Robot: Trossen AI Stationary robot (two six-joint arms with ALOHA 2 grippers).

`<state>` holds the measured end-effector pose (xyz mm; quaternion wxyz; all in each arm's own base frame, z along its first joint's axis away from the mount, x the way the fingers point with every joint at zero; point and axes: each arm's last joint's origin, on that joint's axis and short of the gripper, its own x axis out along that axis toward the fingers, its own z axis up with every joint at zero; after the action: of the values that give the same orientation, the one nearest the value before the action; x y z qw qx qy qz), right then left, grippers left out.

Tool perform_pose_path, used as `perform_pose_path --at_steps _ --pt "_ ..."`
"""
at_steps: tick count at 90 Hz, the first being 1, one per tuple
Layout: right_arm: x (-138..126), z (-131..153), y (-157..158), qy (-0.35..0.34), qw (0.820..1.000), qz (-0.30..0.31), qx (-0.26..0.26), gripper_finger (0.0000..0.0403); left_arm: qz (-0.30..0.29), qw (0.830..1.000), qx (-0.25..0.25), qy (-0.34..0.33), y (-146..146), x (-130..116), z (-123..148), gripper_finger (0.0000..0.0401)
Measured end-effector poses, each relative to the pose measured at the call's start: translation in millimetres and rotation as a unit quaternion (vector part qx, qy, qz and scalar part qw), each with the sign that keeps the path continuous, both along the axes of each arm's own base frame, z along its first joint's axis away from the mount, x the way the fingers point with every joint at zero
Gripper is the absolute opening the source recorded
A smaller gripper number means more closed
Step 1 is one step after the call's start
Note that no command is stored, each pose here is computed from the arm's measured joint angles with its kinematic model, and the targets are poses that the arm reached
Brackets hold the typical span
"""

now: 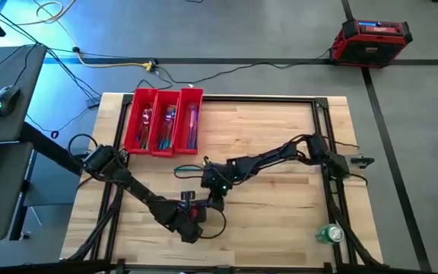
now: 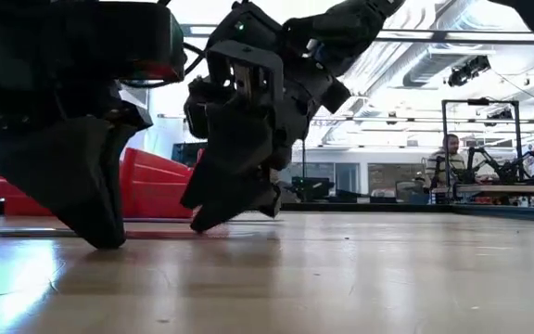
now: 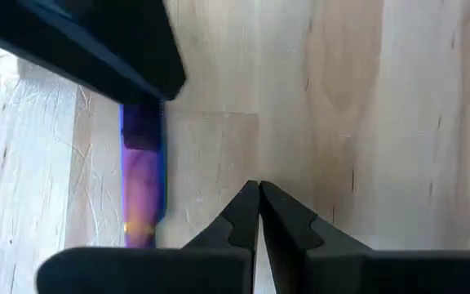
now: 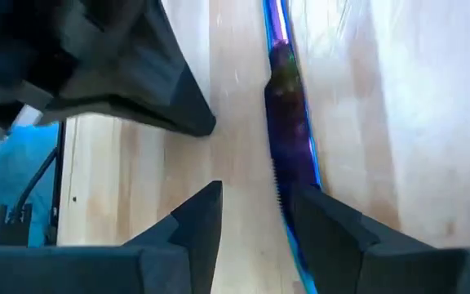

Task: Sort silverware
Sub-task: Put the blue knife into the right red bin

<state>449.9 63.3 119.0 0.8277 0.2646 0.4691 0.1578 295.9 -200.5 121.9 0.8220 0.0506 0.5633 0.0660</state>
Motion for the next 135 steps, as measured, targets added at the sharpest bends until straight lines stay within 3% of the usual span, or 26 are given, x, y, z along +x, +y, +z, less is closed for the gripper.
perform_pose_path --at_steps 14,31,42,89,135 --pt "1 9 -5 -0.013 1.000 -0.006 0.002 0.0138 0.008 1.000 -0.002 0.001 1 -2 -2 0.0000" --pt "-6 0 -21 0.042 0.997 -0.049 -0.047 0.0138 0.007 1.000 0.004 0.000 -1 -4 -3 0.0000" --pt "-8 -3 -24 0.054 0.996 -0.053 -0.053 0.0138 0.005 1.000 0.012 -0.003 0 -4 -3 0.0000" --pt "-15 -7 11 0.069 0.997 -0.034 -0.001 0.0138 -0.016 0.999 0.046 -0.012 8 2 -5 0.0000" --pt "-6 -21 14 0.059 0.996 -0.054 0.036 0.0138 -0.009 0.997 0.048 -0.059 15 -3 -20 0.0000"
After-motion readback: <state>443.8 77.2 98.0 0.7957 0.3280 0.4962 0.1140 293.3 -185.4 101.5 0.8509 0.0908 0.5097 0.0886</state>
